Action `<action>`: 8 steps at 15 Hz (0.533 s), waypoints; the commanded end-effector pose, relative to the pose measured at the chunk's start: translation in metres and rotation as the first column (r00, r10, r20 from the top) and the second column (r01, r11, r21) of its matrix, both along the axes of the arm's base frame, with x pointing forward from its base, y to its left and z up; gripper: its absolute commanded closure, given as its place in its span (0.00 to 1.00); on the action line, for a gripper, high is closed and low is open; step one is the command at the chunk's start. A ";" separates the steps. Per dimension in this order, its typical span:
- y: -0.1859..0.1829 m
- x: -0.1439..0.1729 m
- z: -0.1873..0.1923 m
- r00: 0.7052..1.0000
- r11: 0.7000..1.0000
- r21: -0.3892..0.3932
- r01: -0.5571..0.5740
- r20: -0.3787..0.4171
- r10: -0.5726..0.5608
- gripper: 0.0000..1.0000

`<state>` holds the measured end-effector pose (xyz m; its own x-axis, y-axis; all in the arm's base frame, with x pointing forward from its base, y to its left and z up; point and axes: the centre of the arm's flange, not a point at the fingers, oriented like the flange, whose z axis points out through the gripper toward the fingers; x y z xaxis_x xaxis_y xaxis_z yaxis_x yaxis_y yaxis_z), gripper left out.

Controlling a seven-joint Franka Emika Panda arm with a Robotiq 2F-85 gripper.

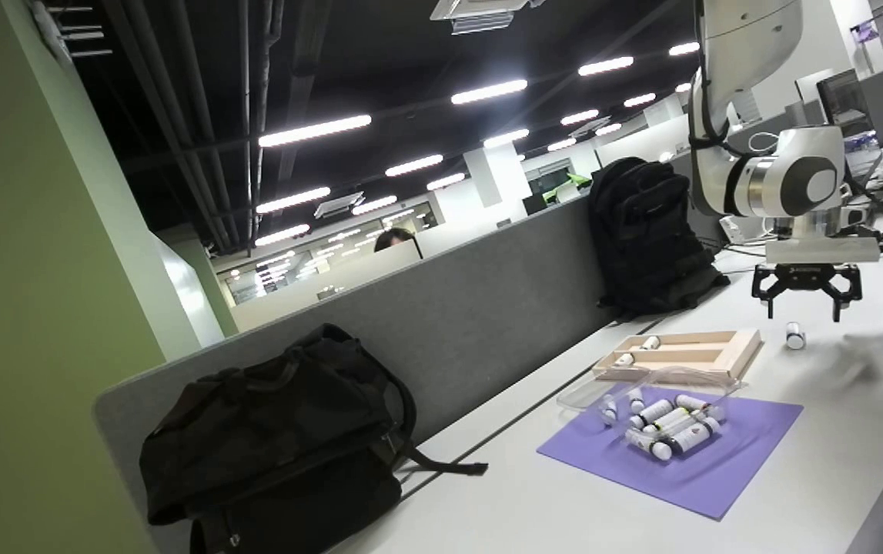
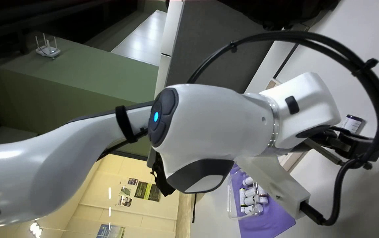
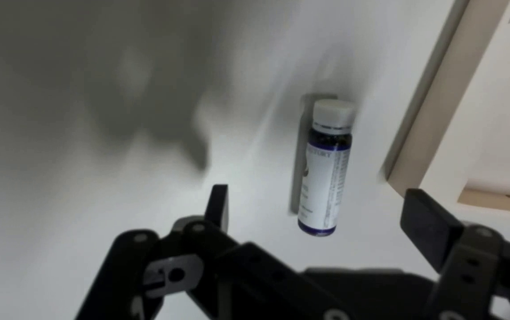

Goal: Pick up the bottle from the counter and it it in the clear container

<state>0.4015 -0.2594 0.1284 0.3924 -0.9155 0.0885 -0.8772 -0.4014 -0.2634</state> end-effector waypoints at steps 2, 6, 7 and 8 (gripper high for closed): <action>-0.009 0.014 -0.027 1.000 1.000 0.017 0.006 -0.025 -0.005 0.00; -0.008 0.011 -0.039 0.998 1.000 0.002 0.014 -0.068 -0.013 0.32; -0.007 0.011 -0.039 0.997 1.000 0.001 0.015 -0.073 -0.015 0.40; -0.006 0.011 -0.037 0.997 1.000 0.000 0.017 -0.077 -0.017 0.46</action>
